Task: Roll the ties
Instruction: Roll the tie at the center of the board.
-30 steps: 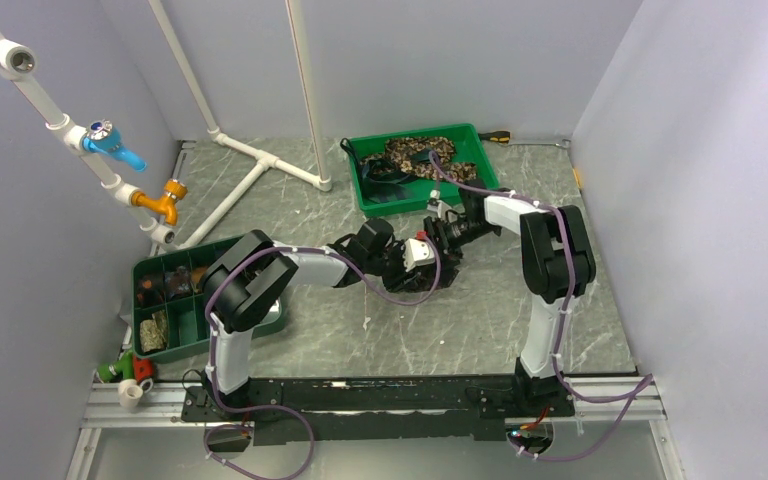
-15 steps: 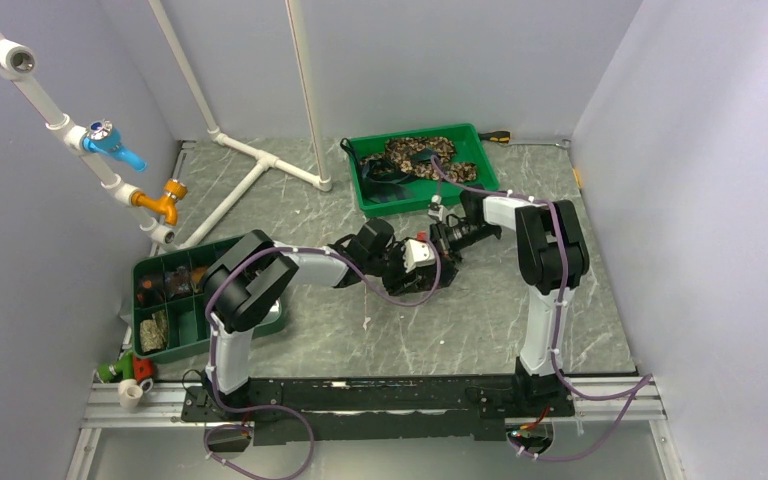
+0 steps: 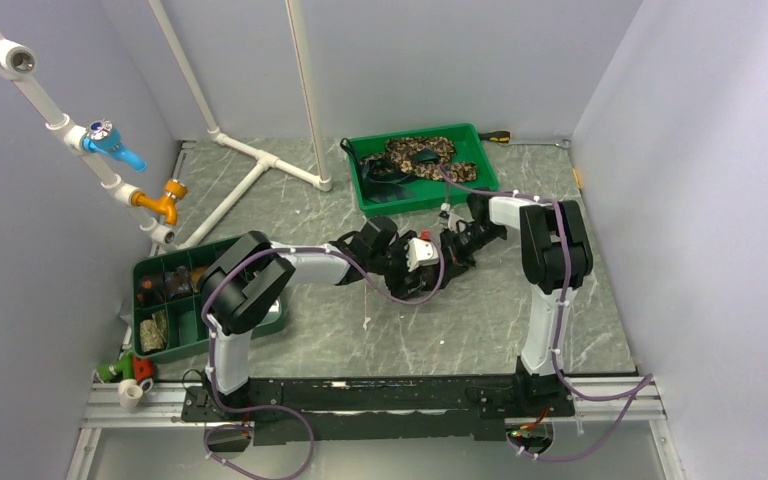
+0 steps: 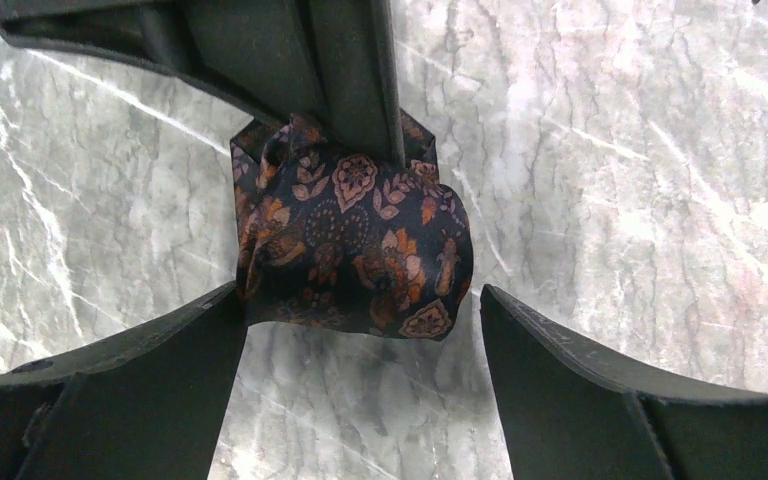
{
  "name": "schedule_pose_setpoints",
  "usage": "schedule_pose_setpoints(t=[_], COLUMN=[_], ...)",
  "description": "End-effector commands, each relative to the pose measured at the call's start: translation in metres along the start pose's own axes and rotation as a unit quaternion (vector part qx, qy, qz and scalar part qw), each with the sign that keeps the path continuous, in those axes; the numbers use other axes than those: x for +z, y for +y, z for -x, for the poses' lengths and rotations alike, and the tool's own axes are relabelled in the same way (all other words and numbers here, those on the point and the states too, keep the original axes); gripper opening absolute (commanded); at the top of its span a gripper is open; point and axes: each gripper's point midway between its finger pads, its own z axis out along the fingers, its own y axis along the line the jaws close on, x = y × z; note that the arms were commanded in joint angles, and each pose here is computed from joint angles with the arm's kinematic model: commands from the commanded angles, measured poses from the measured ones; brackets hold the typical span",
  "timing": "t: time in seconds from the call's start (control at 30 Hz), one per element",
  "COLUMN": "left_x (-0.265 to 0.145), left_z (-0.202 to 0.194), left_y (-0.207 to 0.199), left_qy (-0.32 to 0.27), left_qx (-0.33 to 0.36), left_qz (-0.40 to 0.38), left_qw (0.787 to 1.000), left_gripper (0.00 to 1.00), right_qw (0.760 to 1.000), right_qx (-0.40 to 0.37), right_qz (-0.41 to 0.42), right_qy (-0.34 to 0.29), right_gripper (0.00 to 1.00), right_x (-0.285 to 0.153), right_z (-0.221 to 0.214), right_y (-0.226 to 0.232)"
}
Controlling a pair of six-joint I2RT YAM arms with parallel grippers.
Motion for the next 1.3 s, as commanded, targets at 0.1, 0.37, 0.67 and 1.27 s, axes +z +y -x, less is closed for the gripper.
schedule_pose_setpoints(t=[0.1, 0.37, 0.67, 1.27], left_x=[-0.002, 0.003, 0.029, 0.017], left_z=[0.024, 0.038, 0.030, -0.072], left_y=[-0.005, 0.004, -0.003, -0.038], left_qy=[-0.024, -0.033, -0.014, 0.124], left_qx=[0.060, 0.131, 0.138, -0.040], left_qz=[-0.019, -0.011, -0.032, -0.074], left_qw=[0.998, 0.991, 0.990, 0.989], left_gripper=[0.89, 0.91, 0.79, 0.13], right_qw=[0.987, 0.987, 0.986, 0.994], right_qx=[-0.048, -0.070, -0.093, -0.104], right_qz=[-0.152, -0.142, -0.125, 0.011], right_qy=[-0.005, 0.037, 0.065, -0.039], right_gripper=[0.00, 0.00, 0.00, 0.31], right_x=[0.001, 0.006, 0.012, -0.057], right_z=[0.021, 0.011, 0.005, 0.021], right_y=[-0.058, -0.056, -0.051, 0.024])
